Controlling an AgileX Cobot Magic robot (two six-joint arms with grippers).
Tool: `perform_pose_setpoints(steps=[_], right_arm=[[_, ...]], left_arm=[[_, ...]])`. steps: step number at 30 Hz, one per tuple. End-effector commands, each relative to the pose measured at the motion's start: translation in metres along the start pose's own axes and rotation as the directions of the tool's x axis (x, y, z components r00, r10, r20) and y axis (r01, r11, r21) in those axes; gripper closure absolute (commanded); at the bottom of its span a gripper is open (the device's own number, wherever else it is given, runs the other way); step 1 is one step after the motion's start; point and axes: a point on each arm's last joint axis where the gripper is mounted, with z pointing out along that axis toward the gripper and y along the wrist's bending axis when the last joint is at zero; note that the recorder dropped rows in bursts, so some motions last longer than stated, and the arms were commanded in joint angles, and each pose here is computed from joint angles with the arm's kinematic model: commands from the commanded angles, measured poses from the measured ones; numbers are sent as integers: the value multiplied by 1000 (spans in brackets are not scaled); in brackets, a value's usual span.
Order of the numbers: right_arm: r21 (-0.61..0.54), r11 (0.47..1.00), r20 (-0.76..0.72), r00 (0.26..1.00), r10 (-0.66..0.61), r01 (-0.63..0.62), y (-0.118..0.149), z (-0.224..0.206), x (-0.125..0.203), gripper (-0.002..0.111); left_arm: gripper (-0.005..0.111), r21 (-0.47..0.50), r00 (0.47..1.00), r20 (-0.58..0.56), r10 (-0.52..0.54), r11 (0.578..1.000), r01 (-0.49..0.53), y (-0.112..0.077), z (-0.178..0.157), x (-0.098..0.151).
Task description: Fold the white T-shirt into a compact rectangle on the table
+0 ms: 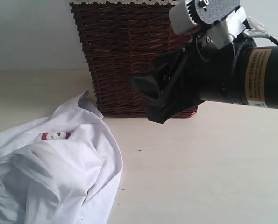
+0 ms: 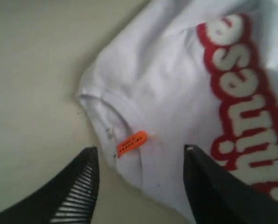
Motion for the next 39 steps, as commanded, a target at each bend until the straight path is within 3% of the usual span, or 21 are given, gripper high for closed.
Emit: perform_pose_setpoints(steps=[1,10,19,23,25,28,31,35,39], right_arm=[[-12,1000,17,1000,-5,6,1,-2,-4,54],[-7,1000,10,999,-30,30,1,-2,-3,54],[-5,1000,10,999,-30,30,1,-2,-3,54],[-5,999,10,999,-32,32,1,-2,-3,54],[-5,999,10,999,-32,32,1,-2,-3,54],[-5,999,10,999,-32,32,1,-2,-3,54],[-5,999,10,999,-32,32,1,-2,-3,54],[-16,999,14,999,-29,29,2,-2,-4,54],[-118,993,33,999,-23,27,11,0,-4,54]], left_arm=[[53,89,986,-147,73,994,-60,-13,45,-2],[53,65,879,-451,157,988,-143,-5,156,3],[53,53,910,-344,231,972,-227,22,209,-1],[66,15,890,-390,235,968,-249,48,227,4],[77,-22,911,-368,184,978,-207,64,235,-2],[84,-118,962,-272,8,992,-41,92,241,-22],[80,-201,977,-175,-122,976,86,123,238,-44],[72,-260,977,-119,-179,955,143,158,233,-57],[71,-277,957,-37,-288,923,267,174,222,-71]])
